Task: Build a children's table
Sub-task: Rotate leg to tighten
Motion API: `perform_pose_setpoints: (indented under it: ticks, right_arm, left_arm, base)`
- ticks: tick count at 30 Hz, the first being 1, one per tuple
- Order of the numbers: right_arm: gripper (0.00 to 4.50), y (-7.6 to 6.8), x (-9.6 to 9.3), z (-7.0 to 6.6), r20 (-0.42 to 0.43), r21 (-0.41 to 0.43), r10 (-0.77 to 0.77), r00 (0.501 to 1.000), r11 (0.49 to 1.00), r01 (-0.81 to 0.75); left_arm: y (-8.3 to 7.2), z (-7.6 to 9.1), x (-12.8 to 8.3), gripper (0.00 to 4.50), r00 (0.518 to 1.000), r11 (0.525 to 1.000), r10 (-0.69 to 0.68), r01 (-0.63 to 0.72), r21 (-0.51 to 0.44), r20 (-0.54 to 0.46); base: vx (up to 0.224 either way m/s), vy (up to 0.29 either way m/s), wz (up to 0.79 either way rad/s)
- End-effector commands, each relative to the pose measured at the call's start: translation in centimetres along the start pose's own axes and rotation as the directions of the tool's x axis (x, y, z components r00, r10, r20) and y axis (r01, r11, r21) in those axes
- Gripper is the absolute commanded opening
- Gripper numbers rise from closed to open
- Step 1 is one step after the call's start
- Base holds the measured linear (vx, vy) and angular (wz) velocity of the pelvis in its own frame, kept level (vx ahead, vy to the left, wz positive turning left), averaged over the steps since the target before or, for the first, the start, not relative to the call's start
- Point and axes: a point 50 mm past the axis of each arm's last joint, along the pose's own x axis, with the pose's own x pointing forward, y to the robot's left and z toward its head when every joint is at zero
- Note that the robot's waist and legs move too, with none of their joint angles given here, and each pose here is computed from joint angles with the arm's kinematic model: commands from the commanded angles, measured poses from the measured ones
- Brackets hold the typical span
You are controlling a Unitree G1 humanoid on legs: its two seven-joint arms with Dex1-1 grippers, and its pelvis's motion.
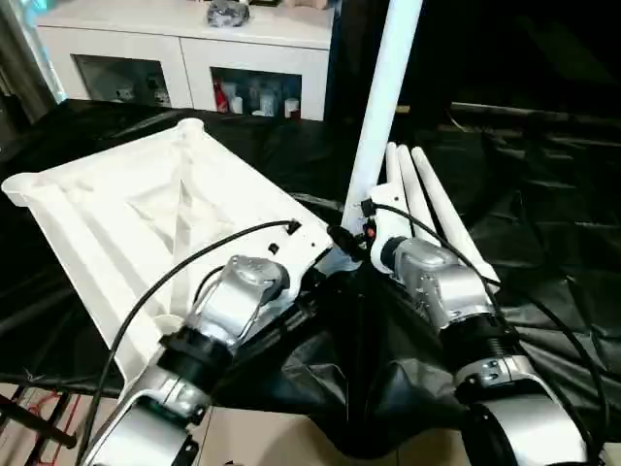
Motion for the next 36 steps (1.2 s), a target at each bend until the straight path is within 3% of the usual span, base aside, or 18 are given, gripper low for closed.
perform_pose_setpoints:
  ticks: [1,8,16,27,36]
  right_arm:
    - [3.88,1.9,0.4,-2.7,-0.109,0.047,0.143,0.984,0.989,-0.139]
    - [4.09,-0.1,-2.2,-1.7,-0.099,-0.091,0.222,0.97,0.969,-0.231]
    - [4.09,-1.1,-5.6,-2.1,-0.162,-0.197,0.365,0.917,0.898,-0.392]
    - [4.09,-1.2,-7.6,-2.3,-0.167,-0.207,0.461,0.872,0.848,-0.488]
    - [4.09,-1.2,-7.5,-1.9,-0.131,-0.22,0.457,0.88,0.852,-0.475]
  left_arm:
    - [-0.9,3.6,-0.6,0.0,0.985,0.993,-0.053,0.036,0.11,0.164]
    - [-0.1,2.9,-1.6,0.0,0.972,0.982,-0.107,0.072,0.173,0.207]
    - [-0.9,1.7,-3.1,0.0,0.927,0.925,-0.309,0.242,0.293,0.211]
    - [-0.2,0.2,-4.4,0.0,0.914,0.898,-0.364,0.295,0.326,0.177]
    - [-0.1,-0.2,-4.5,0.0,0.907,0.893,-0.385,0.32,0.316,0.17]
  base:
    - [0.0,0.0,0.0]
    - [0.018,-0.011,0.04]
    - [0.035,-0.019,0.05]
    - [0.0,0.0,0.0]
    - [0.0,0.0,0.0]
